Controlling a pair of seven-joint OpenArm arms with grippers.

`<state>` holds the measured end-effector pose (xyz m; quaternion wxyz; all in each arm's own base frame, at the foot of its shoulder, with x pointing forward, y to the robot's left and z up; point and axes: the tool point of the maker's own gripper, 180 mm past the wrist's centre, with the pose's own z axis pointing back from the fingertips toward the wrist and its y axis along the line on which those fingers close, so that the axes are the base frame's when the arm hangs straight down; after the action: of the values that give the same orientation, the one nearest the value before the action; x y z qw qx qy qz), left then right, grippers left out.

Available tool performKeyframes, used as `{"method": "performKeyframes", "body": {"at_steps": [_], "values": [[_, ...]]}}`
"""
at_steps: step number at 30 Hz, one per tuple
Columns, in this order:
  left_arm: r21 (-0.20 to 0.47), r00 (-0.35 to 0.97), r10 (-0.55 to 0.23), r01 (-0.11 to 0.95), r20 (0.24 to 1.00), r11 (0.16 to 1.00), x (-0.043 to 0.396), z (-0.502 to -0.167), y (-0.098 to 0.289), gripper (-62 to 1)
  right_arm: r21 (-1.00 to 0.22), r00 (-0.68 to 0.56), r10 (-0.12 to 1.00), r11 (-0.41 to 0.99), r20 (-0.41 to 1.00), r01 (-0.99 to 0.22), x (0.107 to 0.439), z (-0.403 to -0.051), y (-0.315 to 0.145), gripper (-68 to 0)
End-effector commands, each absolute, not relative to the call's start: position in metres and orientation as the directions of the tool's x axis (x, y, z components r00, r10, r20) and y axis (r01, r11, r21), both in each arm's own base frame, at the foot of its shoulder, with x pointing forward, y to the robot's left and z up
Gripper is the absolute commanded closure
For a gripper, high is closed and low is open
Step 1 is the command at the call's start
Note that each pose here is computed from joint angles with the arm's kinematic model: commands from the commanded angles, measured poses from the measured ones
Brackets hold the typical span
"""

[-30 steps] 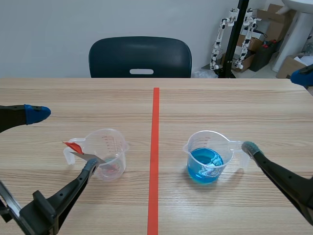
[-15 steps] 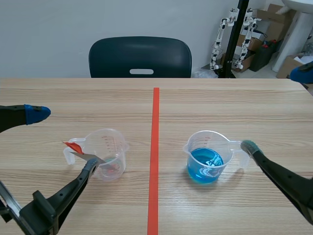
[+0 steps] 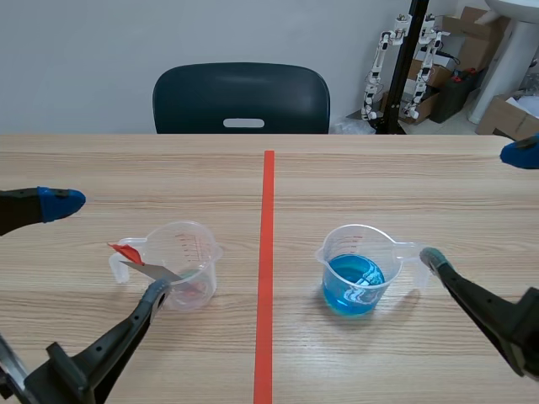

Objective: Do the redox reaction experiment. lift the metal plate out of the left beaker

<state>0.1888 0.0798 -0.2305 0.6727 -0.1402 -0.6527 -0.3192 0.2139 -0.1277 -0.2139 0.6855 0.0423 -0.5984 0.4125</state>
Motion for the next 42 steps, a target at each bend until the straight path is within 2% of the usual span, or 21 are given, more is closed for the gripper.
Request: {"method": "performKeyframes", "body": {"at_steps": [1,4,8,13,27,33,42], "values": [[0.212,-0.055,-0.226,0.607,0.973,0.766,0.184,-0.227,0.081,-62.3,-0.434,-0.094,0.483,0.665,0.871,-0.608,0.222,-0.205,-0.122,-67.9],[0.187,-0.032,-0.213,0.612,0.977,0.768,0.174,-0.231,0.080,-62.3,-0.434,-0.115,0.471,0.653,0.875,-0.621,0.230,-0.209,-0.115,-67.9],[0.127,-0.032,-0.135,0.602,0.990,0.788,0.164,-0.226,0.081,-62.3,-0.425,-0.136,0.455,0.625,0.880,-0.654,0.238,-0.213,-0.099,-67.9],[0.090,0.006,-0.114,0.578,0.993,0.811,0.159,-0.240,0.090,-62.3,-0.431,-0.160,0.462,0.571,0.872,-0.699,0.250,-0.223,-0.075,-67.9],[-0.072,0.023,0.069,0.425,0.997,0.902,0.131,-0.275,0.141,-62.3,-0.449,-0.268,0.446,0.371,0.854,-0.812,0.253,-0.251,0.000,-67.9],[-0.107,0.030,0.103,0.355,0.994,0.929,0.114,-0.293,0.154,-62.3,-0.470,-0.315,0.444,0.300,0.839,-0.830,0.254,-0.263,0.029,-67.9],[-0.154,0.163,0.111,0.282,0.980,0.947,0.089,-0.332,0.161,-62.3,-0.487,-0.372,0.430,0.194,0.822,-0.852,0.245,-0.272,0.069,-67.9]]}}
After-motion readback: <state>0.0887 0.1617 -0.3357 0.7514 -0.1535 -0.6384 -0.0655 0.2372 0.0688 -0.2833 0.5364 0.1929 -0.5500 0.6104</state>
